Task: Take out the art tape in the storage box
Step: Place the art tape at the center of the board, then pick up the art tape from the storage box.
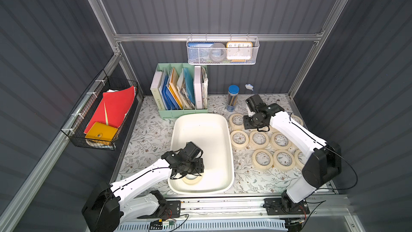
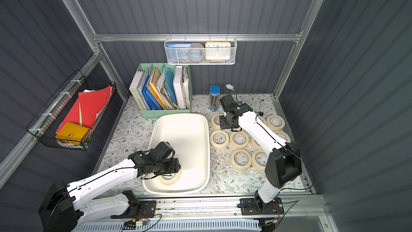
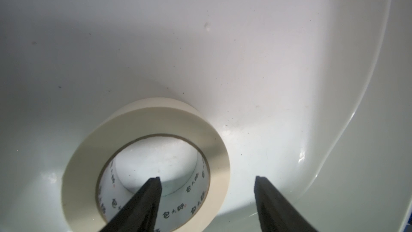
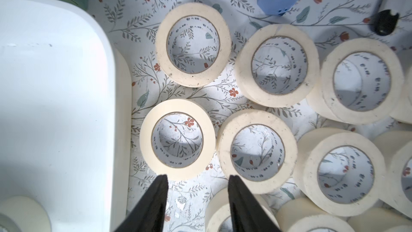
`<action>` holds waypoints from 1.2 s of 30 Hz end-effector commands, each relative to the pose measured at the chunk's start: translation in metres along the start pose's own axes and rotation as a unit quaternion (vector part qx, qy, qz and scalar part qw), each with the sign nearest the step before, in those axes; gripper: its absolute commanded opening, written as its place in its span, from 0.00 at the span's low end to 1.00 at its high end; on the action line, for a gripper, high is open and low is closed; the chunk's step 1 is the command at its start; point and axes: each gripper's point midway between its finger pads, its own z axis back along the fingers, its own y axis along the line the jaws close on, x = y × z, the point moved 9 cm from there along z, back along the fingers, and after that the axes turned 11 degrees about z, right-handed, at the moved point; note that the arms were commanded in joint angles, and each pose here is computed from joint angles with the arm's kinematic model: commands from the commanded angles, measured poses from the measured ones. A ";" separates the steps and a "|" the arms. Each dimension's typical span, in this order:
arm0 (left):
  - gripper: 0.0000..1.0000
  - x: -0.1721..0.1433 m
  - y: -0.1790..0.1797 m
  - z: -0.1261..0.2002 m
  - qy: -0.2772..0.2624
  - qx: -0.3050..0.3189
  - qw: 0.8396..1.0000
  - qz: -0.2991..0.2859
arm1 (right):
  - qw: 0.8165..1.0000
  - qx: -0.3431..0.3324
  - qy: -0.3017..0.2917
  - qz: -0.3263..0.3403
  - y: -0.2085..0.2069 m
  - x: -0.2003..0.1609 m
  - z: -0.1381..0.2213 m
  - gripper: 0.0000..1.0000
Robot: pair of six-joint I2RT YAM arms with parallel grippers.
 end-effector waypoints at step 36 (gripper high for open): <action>0.00 0.050 -0.112 0.109 -0.129 -0.426 0.893 -0.061 | 0.930 0.356 -0.041 -0.076 0.048 -0.052 0.020 0.51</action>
